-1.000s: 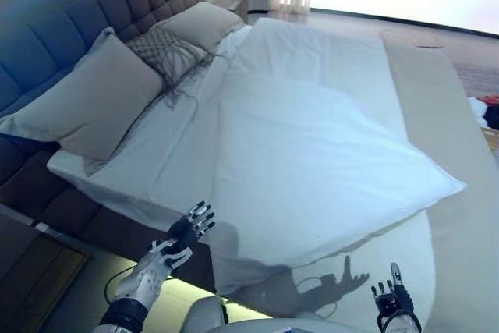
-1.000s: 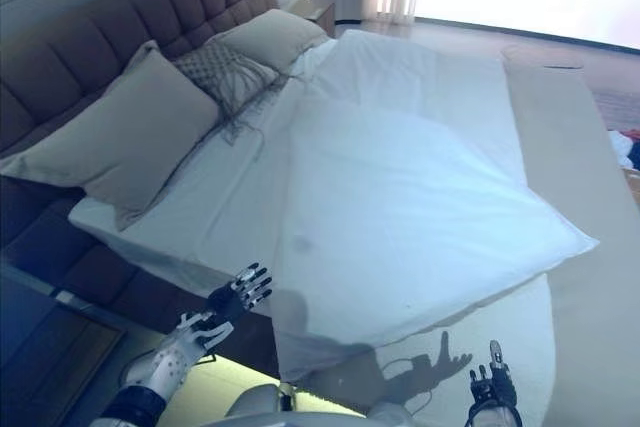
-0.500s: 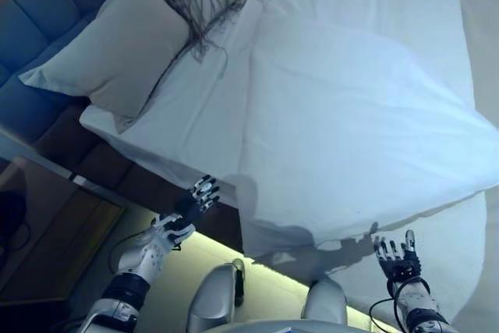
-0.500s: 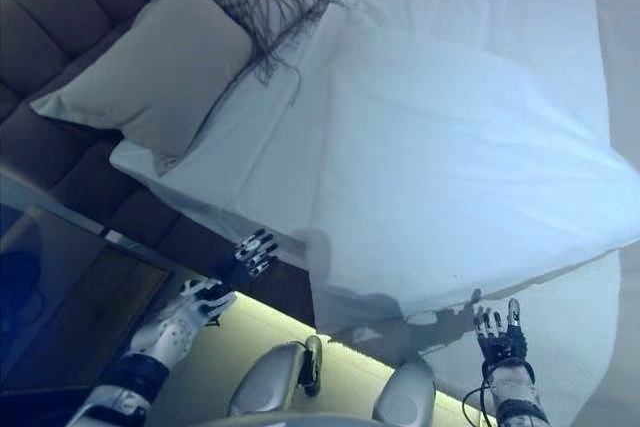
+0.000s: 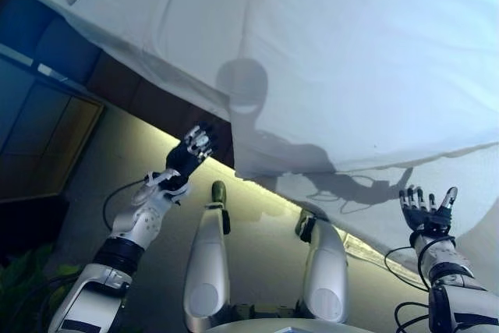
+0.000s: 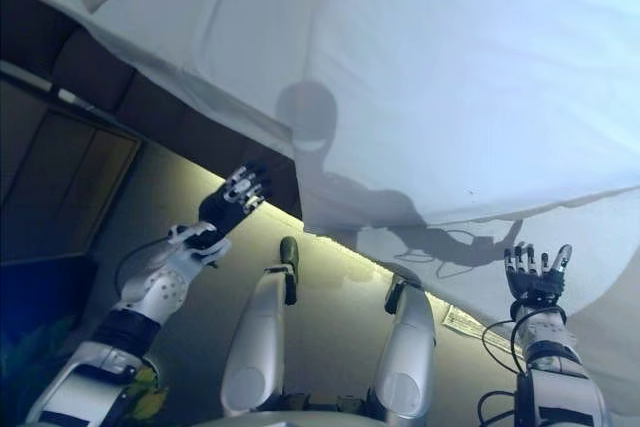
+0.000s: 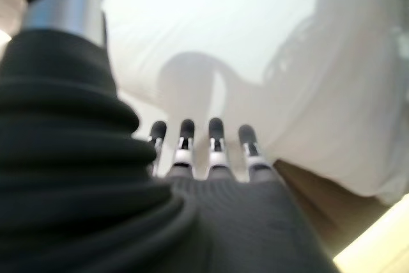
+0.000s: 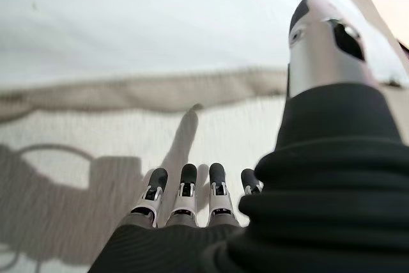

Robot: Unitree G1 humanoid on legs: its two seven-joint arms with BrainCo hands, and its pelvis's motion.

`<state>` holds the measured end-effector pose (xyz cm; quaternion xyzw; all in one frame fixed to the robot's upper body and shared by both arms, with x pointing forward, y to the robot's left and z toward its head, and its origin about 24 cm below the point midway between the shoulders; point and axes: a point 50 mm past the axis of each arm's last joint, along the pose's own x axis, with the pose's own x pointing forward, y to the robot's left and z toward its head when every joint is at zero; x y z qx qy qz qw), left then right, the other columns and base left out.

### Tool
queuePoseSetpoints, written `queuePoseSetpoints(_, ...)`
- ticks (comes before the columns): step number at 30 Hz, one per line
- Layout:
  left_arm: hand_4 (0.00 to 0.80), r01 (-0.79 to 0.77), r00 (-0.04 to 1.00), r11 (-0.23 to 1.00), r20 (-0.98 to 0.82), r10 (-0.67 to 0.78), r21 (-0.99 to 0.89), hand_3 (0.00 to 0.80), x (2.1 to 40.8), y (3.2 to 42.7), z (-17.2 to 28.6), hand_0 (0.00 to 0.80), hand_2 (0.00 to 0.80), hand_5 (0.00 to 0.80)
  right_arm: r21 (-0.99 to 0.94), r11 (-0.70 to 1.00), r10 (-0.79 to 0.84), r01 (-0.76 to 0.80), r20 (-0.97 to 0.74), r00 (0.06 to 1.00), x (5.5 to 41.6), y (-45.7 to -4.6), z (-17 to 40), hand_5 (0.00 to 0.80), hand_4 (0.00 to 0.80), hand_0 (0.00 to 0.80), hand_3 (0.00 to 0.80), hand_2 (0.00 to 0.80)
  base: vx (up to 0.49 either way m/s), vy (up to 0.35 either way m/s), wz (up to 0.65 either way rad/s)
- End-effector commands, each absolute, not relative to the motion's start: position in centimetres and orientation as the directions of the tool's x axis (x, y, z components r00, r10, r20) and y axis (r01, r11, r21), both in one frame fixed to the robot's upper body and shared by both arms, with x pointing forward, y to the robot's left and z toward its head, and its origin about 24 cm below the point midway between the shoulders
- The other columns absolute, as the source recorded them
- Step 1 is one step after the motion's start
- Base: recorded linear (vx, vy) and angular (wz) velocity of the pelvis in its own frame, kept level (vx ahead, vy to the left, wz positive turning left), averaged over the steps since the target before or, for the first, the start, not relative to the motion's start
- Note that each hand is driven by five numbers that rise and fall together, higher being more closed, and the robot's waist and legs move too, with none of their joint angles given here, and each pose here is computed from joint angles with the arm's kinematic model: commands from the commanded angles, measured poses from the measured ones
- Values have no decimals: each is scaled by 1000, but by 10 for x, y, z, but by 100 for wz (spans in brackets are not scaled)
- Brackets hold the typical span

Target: Make the bed neatly

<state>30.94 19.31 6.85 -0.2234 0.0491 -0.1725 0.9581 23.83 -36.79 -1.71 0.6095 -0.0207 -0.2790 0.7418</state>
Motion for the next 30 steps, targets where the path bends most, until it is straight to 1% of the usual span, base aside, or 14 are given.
queuePoseSetpoints(1, 0, 341, 929, 804, 45, -367, -487, 0, 310, 189, 79, 0, 0, 0, 940, 90, -521, 329, -237, 820, 225, -396, -2, 0, 0, 0, 0, 0, 3, 19, 12)
queuePoseSetpoints(4, 0, 355, 924, 805, 50, -378, -475, 0, 306, 191, 82, 0, 0, 0, 957, 76, -532, 280, -198, 823, 230, -407, 15, 0, 0, 0, 0, 0, 13, -50, 19)
queuePoseSetpoints(8, 0, 371, 920, 805, 64, -387, -462, 0, 305, 199, 90, 0, 0, 0, 960, 64, -545, 272, -195, 815, 231, -419, 30, 0, 0, 0, 0, 0, 46, -77, 6)
queuePoseSetpoints(16, 0, 382, 918, 804, 89, -386, -456, 0, 303, 204, 99, 0, 0, 0, 964, 41, -532, 262, -201, 822, 225, -422, 29, 0, 0, 0, 0, 0, 61, -66, 6)
queuePoseSetpoints(23, 0, 384, 913, 782, 78, -399, -492, 0, 302, 202, 102, 0, 0, 0, 958, 158, -523, 241, -126, 843, 239, -435, 64, 0, 0, 0, 0, 0, 65, -31, 4)
queuePoseSetpoints(30, 0, 399, 904, 784, 61, -424, -475, 0, 297, 210, 99, 0, 0, 0, 963, 181, -551, 198, -68, 832, 240, -446, 84, 0, 0, 0, 0, 0, 70, -70, 9)
